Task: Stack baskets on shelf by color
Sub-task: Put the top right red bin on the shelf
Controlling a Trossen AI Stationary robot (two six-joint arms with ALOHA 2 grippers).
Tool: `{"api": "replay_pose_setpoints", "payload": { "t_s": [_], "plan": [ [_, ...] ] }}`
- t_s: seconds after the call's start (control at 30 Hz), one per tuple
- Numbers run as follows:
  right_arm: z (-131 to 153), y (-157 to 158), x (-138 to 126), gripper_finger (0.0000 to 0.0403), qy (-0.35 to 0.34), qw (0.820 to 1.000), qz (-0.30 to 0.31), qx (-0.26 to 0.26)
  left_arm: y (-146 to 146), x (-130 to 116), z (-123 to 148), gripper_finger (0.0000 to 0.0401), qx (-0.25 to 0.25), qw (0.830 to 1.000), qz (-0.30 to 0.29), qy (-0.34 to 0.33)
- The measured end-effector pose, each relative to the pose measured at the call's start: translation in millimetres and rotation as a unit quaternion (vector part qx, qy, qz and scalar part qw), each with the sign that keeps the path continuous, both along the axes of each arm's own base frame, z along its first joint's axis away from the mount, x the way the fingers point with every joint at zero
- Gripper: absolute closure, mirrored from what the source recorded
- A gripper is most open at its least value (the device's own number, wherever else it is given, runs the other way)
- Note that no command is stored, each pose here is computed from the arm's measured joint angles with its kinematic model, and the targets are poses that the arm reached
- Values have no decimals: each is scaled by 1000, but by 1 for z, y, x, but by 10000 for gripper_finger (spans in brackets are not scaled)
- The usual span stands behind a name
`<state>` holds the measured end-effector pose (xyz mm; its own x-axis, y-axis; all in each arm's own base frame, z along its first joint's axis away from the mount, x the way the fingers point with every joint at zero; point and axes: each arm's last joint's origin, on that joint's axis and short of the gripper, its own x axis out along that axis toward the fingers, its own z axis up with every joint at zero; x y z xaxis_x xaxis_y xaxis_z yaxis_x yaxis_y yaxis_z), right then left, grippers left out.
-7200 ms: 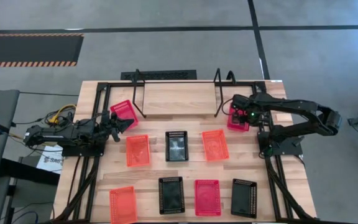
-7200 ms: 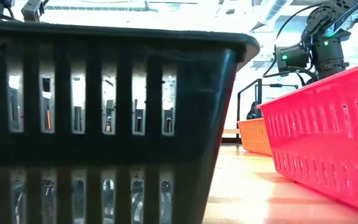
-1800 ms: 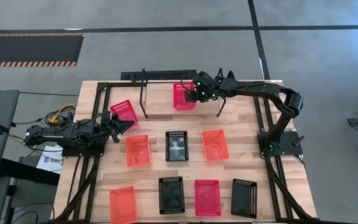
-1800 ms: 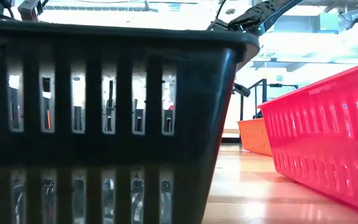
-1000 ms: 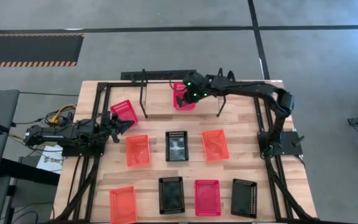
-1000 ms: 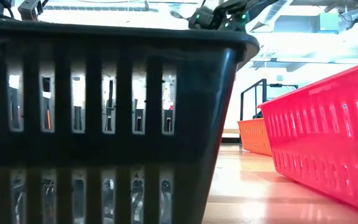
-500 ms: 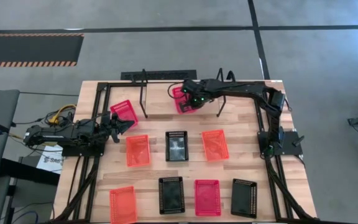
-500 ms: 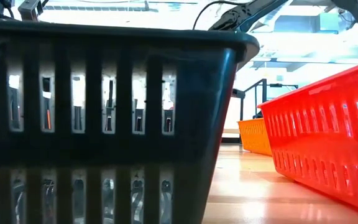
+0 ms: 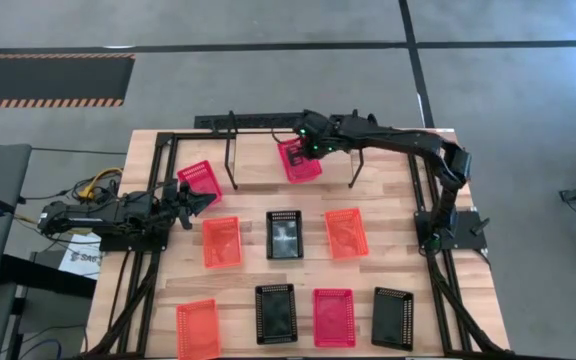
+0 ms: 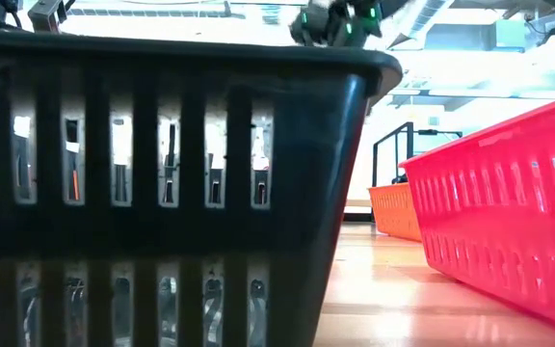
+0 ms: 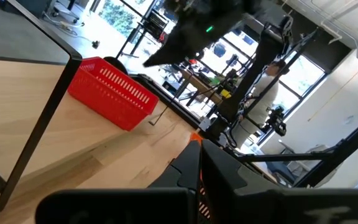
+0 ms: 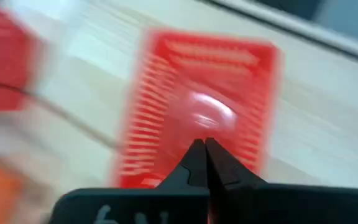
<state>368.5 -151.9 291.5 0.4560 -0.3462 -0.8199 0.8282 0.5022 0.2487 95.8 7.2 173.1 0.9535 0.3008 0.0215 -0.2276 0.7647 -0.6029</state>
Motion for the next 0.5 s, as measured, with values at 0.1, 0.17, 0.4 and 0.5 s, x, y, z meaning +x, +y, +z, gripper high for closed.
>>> {"api": "replay_pose_setpoints", "payload": {
  "t_s": [0.1, 0.17, 0.4, 0.5],
  "plan": [
    [30, 10, 14, 402, -53, 997, 45, -26, 0, 0, 0, 401, 0, 1000, 0, 0],
    [42, 18, 21, 402, -73, 994, 68, -36, 0, 0, 0, 401, 0, 1000, 0, 0],
    [22, 30, 45, 403, -82, 990, 110, -10, 0, 0, 0, 401, 0, 1000, 0, 0],
    [-2, 34, 61, 403, -71, 989, 132, 19, 0, 0, 0, 401, 1, 1000, 0, 0]
  ]
}}
